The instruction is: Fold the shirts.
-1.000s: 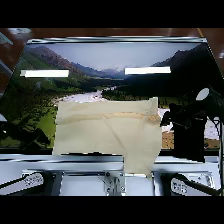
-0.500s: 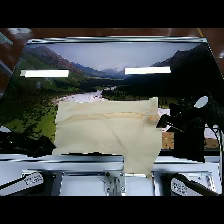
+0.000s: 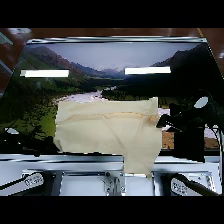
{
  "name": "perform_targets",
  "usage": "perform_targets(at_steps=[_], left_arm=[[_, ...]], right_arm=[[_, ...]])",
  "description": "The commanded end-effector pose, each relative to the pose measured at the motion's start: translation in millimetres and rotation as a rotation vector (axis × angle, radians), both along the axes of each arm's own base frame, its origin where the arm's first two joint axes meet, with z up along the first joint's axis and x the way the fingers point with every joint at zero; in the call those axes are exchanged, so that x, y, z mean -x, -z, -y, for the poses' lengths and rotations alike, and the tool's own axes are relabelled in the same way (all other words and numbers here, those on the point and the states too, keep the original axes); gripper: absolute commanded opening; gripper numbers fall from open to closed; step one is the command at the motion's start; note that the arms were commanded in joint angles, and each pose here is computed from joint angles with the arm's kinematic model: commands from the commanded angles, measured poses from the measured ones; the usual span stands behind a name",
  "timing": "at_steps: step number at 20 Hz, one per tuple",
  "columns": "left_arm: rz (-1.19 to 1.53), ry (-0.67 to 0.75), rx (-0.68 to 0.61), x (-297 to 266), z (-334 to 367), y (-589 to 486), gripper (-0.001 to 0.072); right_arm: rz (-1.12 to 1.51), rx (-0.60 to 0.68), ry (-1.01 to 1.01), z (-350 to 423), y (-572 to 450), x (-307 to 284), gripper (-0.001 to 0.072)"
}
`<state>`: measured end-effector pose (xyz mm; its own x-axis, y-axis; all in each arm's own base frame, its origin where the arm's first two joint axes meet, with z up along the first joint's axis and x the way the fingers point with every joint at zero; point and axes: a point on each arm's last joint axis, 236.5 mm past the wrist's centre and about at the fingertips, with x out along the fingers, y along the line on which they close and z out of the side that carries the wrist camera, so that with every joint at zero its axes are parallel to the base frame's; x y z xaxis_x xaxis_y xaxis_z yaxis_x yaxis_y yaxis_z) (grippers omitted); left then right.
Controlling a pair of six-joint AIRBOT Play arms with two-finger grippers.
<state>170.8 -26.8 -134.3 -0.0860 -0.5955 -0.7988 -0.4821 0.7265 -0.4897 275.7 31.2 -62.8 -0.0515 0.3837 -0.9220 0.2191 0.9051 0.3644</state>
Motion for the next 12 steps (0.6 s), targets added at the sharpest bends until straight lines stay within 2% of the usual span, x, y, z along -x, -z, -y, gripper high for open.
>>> perform_targets(at_steps=[1, 4, 7, 10, 12], left_arm=[[0.004, -0.011, -0.012, -2, 1, 3, 0.0038], [0.0, -0.003, 0.001, -2, 2, -1, 0.0038], [0.015, 0.005, -0.001, -4, 1, -5, 0.0038], [0.034, 0.008, -0.011, -6, 0, -8, 0.0039], [0.036, 0.01, -0.009, -6, 0, -9, 0.0039]], right_arm=[[-0.012, 0.0, -0.004, 0, 0, 3, 0.0682], [-0.08, 0.026, -0.046, 7, 0, 22, 0.0682], [-0.133, -0.022, -0.09, -8, -8, 55, 0.0682], [-0.108, 0.092, -0.022, 11, 9, 90, 0.0681], [-0.104, 0.084, 0.063, 9, 22, 106, 0.0681]])
